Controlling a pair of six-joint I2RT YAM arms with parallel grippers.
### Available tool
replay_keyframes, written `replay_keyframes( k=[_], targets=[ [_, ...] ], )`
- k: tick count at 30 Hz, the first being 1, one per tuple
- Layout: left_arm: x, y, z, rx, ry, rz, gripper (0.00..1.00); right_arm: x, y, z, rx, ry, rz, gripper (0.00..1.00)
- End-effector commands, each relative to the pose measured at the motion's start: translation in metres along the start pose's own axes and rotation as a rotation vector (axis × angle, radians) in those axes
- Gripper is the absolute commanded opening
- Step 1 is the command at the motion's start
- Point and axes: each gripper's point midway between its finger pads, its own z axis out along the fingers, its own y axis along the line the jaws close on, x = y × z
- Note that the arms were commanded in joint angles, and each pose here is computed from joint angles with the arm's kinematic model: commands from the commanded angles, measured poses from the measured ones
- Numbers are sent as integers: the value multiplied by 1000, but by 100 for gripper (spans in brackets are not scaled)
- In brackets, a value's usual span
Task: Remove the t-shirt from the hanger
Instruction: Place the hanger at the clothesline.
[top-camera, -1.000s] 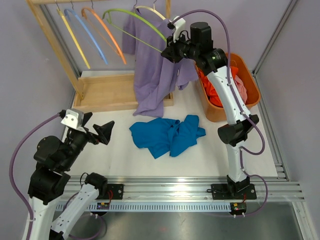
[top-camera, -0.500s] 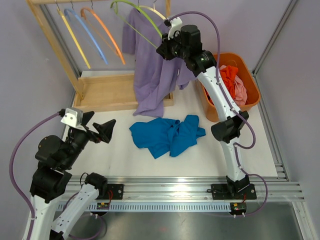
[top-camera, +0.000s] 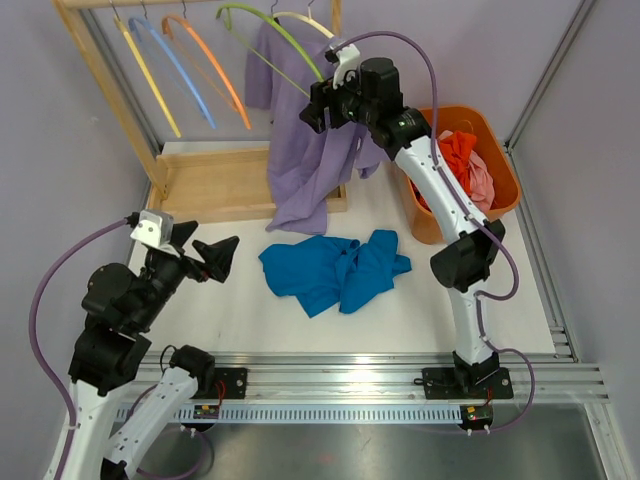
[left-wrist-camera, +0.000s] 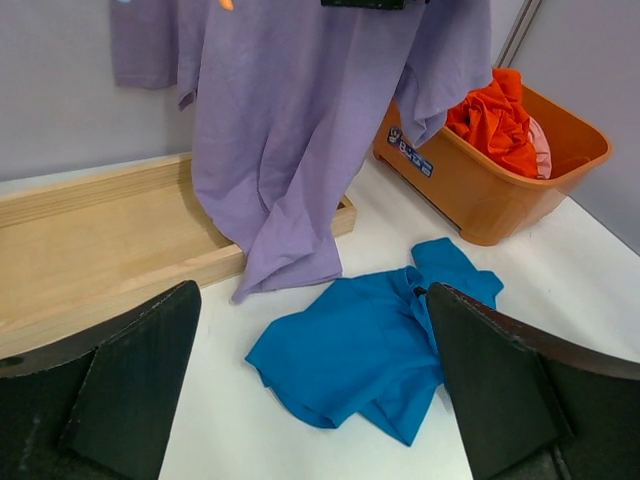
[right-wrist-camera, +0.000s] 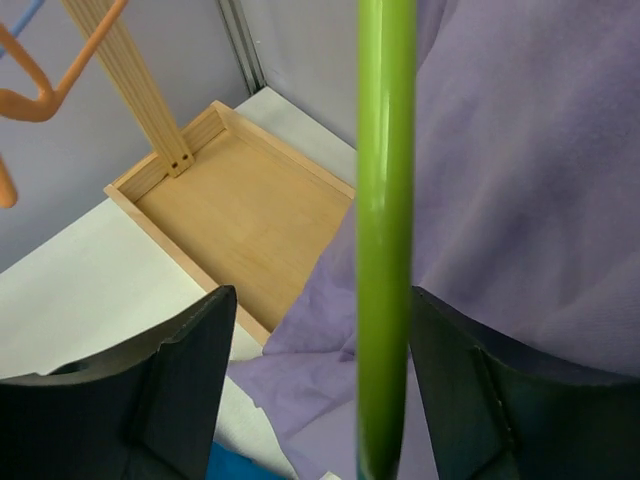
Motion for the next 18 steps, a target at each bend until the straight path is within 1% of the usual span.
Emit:
replay_keyframes(
  k=[1, 2, 3, 4, 5, 6, 7, 8, 9, 10, 11, 12, 13, 14, 15, 16, 17, 18],
  targets=[
    [-6, -8, 8, 39, -32, -33, 99, -94, 22, -61, -43, -223, -111, 76],
    [-4, -7, 10, 38, -29, -38, 99, -96, 21, -67, -61, -225, -127, 82],
    [-2, -7, 10, 36, -23, -48, 99, -88, 20, -68, -69, -209, -132, 90],
    [-2, -6, 11, 30, -24, -53, 99, -101, 26, -86, -80, -235, -156, 95],
    [1, -5, 12, 24, -14, -61, 99, -103, 27, -95, -111, -242, -197, 99],
    [1, -5, 12, 20, -11, -69, 99, -92, 25, -97, -121, -223, -213, 99],
    [3, -4, 12, 16, -6, -73, 99, -106, 35, -121, -131, -257, -263, 99],
    [5, -4, 13, 11, 4, -78, 99, -105, 39, -129, -149, -263, -329, 99],
    [7, -4, 14, 10, 10, -84, 99, -88, 37, -132, -163, -229, -341, 99],
    [8, -3, 14, 8, 16, -86, 99, -95, 46, -153, -175, -248, -380, 99],
    [11, -3, 15, 6, 25, -88, 99, -90, 51, -161, -203, -240, -429, 99],
    [13, -2, 15, -1, 29, -96, 99, -65, 48, -164, -226, -170, -421, 99],
    [15, -1, 15, -5, 34, -98, 99, -62, 55, -179, -249, -161, -452, 99],
    [17, -1, 16, -7, 37, -103, 99, -50, 63, -187, -315, -145, -519, 99],
    [18, 0, 16, -12, 39, -109, 99, -15, 67, -192, -377, -53, -491, 100],
    [21, 1, 17, -15, 46, -112, 99, -5, 75, -208, -421, -38, -521, 100],
    [23, 2, 18, -22, 49, -119, 99, 19, 87, -215, -540, -33, -614, 100],
    [24, 2, 19, -22, 54, -128, 99, 55, 100, -234, -632, 69, -564, 99]
  ],
)
